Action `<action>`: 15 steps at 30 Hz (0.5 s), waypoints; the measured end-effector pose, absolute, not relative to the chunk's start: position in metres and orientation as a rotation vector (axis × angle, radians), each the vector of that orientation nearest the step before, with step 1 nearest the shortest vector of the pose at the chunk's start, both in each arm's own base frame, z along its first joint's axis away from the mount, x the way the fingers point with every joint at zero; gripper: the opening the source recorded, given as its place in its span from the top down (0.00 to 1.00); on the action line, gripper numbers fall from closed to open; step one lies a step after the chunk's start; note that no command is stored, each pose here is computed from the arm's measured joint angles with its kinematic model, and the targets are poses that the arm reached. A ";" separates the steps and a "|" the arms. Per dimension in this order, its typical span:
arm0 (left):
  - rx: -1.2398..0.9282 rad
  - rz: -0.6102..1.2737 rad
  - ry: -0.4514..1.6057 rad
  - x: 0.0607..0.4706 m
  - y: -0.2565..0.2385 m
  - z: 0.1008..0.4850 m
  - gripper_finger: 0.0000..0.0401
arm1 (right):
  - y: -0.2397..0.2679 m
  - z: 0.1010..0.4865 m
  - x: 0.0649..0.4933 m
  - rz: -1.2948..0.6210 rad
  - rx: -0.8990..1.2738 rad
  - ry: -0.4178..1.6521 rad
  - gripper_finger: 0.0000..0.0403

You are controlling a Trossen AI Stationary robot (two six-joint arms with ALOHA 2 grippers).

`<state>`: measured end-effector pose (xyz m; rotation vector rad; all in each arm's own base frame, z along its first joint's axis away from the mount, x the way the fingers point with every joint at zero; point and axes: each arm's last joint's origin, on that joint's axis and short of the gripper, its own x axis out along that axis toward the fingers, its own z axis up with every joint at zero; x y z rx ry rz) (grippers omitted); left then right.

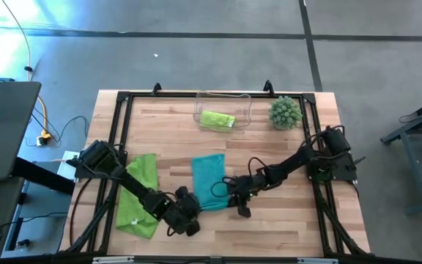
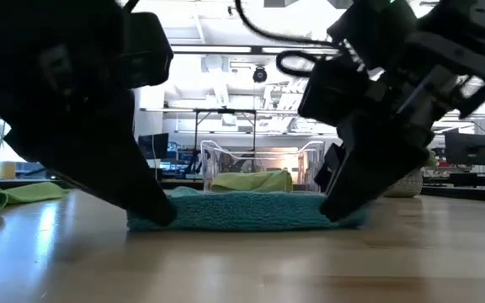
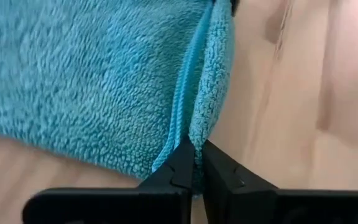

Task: Roll microfiber towels into tight, uniform cylinder then place into a basket
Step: Roll the blue microfiber cloth

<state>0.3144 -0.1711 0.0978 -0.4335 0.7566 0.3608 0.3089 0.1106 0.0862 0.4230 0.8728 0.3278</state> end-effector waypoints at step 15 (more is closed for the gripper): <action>-0.780 0.365 0.778 0.320 -0.161 0.117 0.96 | 0.105 0.087 0.311 0.295 0.606 0.917 0.97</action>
